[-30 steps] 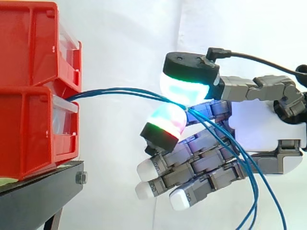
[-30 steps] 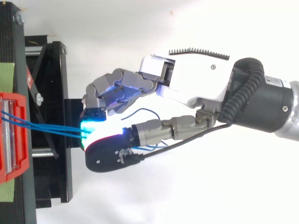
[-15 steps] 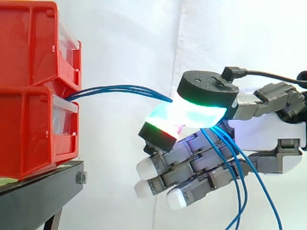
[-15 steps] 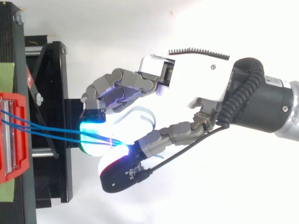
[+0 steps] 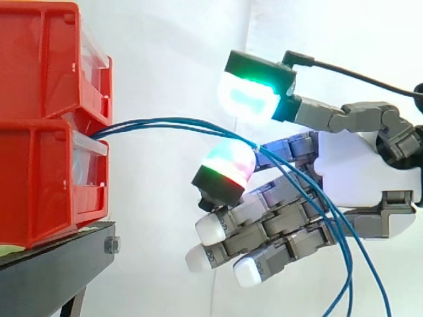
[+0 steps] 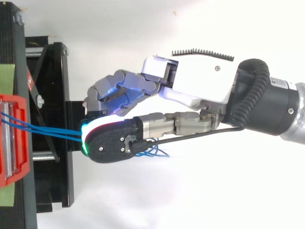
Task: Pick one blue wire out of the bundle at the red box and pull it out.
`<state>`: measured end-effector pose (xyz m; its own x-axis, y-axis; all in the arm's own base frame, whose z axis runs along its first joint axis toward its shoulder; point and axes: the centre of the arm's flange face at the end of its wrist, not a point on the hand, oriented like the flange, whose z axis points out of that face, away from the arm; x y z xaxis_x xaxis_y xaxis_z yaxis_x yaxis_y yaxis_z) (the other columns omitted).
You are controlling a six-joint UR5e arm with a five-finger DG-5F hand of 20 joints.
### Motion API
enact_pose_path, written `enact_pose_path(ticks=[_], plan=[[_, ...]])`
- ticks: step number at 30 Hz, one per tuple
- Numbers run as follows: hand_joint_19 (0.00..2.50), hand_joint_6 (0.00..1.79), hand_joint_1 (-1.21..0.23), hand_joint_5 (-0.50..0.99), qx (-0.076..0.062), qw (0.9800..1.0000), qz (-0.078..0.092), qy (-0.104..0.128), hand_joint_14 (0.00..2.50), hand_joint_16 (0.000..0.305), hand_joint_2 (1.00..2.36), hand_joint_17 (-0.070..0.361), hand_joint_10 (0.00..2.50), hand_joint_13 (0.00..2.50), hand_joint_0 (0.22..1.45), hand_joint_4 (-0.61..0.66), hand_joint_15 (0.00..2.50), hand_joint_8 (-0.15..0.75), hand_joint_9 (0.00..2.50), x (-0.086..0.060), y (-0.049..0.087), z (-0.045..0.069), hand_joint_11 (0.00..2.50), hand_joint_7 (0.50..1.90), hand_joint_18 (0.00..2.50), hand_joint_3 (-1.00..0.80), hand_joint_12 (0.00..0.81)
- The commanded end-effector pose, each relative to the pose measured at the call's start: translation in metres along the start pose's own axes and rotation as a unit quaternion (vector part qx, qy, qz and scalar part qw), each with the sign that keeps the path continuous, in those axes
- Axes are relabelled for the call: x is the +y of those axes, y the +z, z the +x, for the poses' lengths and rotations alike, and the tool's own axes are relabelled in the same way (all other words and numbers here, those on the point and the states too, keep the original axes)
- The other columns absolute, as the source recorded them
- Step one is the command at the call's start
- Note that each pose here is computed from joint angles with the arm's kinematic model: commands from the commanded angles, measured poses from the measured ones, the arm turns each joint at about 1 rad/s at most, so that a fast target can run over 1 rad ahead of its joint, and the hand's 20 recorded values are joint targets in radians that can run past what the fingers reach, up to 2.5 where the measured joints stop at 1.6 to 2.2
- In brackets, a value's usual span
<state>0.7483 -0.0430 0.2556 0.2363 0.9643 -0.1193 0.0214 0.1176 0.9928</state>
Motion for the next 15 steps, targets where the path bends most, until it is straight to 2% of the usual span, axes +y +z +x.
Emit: enact_pose_path(ticks=[1, 5, 9, 13, 15], plan=[[0.44, 0.77, -0.53, -0.12, -0.001, 1.0, -0.001, 0.0, 0.01, 0.06, 1.01, 0.135, 0.01, 0.5, 0.59, 0.24, 0.2, 0.364, 0.79, 0.0003, 0.0004, -0.001, 0.46, 1.16, 0.61, -0.34, 0.451], [0.42, 0.83, -0.75, -0.15, 0.0, 1.0, -0.001, 0.0, 0.01, 0.061, 1.02, 0.137, 0.01, 0.49, 0.58, 0.27, 0.2, 0.357, 0.74, 0.0022, 0.0008, 0.0002, 0.49, 1.16, 0.62, -0.28, 0.453], [0.39, 0.83, -0.83, -0.16, 0.0, 1.0, -0.001, 0.0, 0.01, 0.061, 1.02, 0.137, 0.01, 0.48, 0.6, 0.23, 0.18, 0.356, 0.72, 0.0022, 0.0008, 0.0002, 0.5, 1.22, 0.62, -0.26, 0.453], [0.34, 0.87, -0.91, -0.18, 0.0, 1.0, -0.001, 0.0, 0.01, 0.062, 1.01, 0.138, 0.01, 0.45, 0.66, 0.16, 0.15, 0.35, 0.67, 0.0022, 0.0008, 0.0002, 0.5, 1.13, 0.62, -0.32, 0.451], [0.31, 0.88, -0.94, -0.19, 0.0, 1.0, -0.001, 0.001, 0.0, 0.062, 1.01, 0.139, 0.02, 0.42, 0.7, 0.18, 0.14, 0.344, 0.62, 0.0029, 0.0011, 0.0003, 0.48, 1.12, 0.62, -0.4, 0.449]])
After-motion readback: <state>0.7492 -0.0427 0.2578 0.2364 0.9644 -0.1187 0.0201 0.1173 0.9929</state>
